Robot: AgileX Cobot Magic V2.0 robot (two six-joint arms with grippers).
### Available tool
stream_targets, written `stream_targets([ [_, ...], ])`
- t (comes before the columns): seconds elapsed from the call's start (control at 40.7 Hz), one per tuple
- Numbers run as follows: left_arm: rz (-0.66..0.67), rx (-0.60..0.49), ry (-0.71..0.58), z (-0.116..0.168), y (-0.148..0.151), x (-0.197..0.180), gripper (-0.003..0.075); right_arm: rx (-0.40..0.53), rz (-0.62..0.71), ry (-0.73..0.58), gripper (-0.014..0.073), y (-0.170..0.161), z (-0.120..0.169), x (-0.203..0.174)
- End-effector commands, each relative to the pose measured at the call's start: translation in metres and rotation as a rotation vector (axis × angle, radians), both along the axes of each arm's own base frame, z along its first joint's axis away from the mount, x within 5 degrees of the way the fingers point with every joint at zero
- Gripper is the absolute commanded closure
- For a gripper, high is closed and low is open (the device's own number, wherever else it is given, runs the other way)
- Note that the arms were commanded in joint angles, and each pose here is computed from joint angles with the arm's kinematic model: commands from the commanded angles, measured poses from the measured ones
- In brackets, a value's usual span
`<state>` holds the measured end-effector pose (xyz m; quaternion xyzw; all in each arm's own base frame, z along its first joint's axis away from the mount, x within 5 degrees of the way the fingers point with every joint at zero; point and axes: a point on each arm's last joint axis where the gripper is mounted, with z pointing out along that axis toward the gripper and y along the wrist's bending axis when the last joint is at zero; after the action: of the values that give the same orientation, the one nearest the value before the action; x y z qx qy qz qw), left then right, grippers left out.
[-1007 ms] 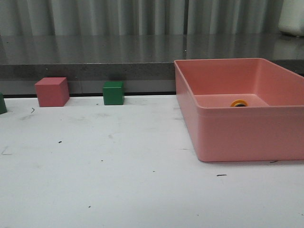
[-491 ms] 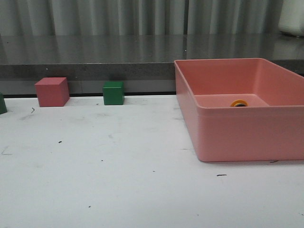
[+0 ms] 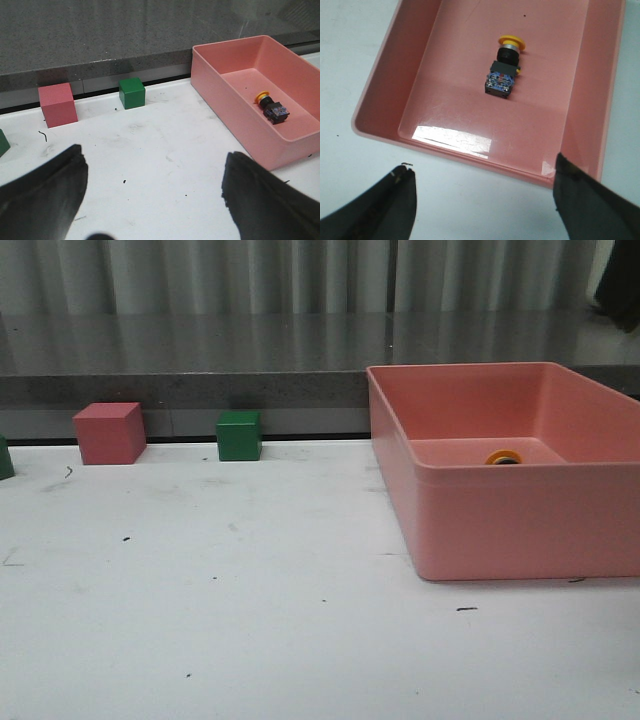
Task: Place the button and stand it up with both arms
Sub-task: 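Lower the right gripper into the pink bin and grasp the yellow button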
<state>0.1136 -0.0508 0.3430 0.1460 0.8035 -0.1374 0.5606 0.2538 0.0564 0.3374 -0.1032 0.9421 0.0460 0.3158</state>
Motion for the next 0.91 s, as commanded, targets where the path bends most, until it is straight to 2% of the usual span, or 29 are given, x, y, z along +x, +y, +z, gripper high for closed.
stream_targets([
  [0.0, -0.007, -0.053, -0.093, 0.018, -0.002, 0.001, 0.0175, 0.004, 0.007, -0.038, 0.0011, 0.006, 0.009, 0.022],
  [0.221, -0.007, -0.053, -0.093, 0.018, -0.002, 0.001, 0.0175, -0.013, -0.004, 0.08, 0.0011, 0.016, -0.021, 0.07],
  [0.516, -0.007, -0.053, -0.093, 0.018, -0.002, 0.001, 0.0175, -0.007, -0.117, 0.199, 0.0011, 0.014, -0.055, 0.133],
  [0.884, -0.007, -0.053, -0.093, 0.018, -0.002, 0.001, 0.0175, -0.003, -0.196, 0.311, 0.0011, 0.007, -0.095, 0.179],
])
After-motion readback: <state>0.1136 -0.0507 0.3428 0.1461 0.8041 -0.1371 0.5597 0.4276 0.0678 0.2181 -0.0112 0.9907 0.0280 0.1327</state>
